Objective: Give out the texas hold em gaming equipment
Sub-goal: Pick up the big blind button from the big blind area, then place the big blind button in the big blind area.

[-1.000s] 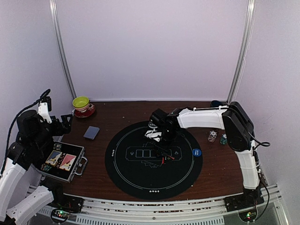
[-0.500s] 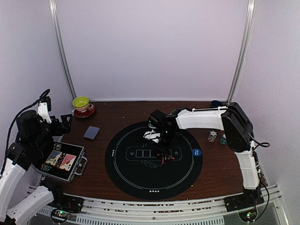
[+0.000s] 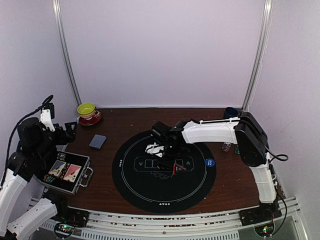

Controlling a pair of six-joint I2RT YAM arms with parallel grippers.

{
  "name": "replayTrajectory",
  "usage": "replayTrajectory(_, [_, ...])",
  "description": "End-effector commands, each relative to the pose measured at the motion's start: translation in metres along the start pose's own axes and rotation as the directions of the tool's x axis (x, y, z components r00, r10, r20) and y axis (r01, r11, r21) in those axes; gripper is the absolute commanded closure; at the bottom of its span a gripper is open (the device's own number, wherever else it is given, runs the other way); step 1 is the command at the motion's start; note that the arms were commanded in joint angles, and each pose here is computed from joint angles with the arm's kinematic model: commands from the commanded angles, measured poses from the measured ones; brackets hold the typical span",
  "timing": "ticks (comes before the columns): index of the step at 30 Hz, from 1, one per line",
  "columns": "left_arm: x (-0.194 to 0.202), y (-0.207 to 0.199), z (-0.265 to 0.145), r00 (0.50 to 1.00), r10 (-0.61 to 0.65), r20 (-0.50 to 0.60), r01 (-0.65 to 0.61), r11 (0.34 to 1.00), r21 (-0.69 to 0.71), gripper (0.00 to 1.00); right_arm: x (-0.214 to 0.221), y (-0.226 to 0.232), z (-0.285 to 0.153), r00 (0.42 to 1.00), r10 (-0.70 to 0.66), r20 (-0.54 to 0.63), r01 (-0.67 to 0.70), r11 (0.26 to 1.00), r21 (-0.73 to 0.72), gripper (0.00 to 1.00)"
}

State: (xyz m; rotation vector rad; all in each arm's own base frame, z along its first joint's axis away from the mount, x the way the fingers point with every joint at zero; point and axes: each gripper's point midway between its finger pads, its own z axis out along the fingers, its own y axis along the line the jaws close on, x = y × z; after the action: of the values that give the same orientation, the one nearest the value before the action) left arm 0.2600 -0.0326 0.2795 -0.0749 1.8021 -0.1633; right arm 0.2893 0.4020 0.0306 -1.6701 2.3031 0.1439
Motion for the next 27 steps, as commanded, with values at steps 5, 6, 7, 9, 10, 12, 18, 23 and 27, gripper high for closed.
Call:
replayTrajectory(5, [-0.003,0.005,0.003,1.0,-0.007,0.017,0.008,1.0,-0.024,0.02,-0.07,0.002,-0.025,0.985,-0.044,0.167,0.04,0.999,0.028,0.51])
replayTrajectory(6, [-0.003,0.005,0.003,1.0,-0.007,0.018,0.007,1.0,-0.025,0.02,-0.08,0.003,-0.027,0.981,-0.049,0.188,0.044,0.999,0.028,0.51])
replayTrajectory(7, [-0.004,0.005,0.003,1.0,-0.007,0.019,0.007,1.0,-0.024,0.02,-0.089,0.004,-0.03,0.977,-0.053,0.209,0.048,0.998,0.026,0.51])
replayTrajectory(9, [-0.004,0.006,0.003,1.0,-0.007,0.02,0.008,1.0,-0.026,0.02,-0.108,0.009,-0.032,0.966,-0.061,0.25,0.058,0.998,0.021,0.51])
replayTrajectory(10, [-0.004,0.005,0.003,1.0,-0.007,0.02,0.008,1.0,-0.024,0.02,-0.117,0.012,-0.034,0.96,-0.064,0.272,0.062,0.998,0.017,0.51])
replayTrajectory(12, [-0.004,0.005,0.003,1.0,-0.007,0.019,0.007,1.0,-0.02,0.02,-0.133,0.019,-0.033,0.947,-0.06,0.316,0.062,0.998,0.005,0.51])
replayTrajectory(18, [-0.006,0.004,0.0,1.0,-0.009,0.03,0.009,1.0,-0.017,0.02,-0.163,0.039,-0.013,0.919,-0.016,0.394,0.041,0.998,-0.054,0.51])
replayTrajectory(23, [-0.007,0.004,0.0,0.999,-0.01,0.032,0.011,1.0,-0.015,0.02,-0.184,0.051,-0.008,0.896,0.004,0.445,0.04,0.995,-0.088,0.5])
replayTrajectory(27, [-0.007,0.004,0.0,0.999,-0.011,0.032,0.011,1.0,-0.012,0.02,-0.189,0.063,0.0,0.889,-0.024,0.457,0.066,0.995,-0.077,0.49])
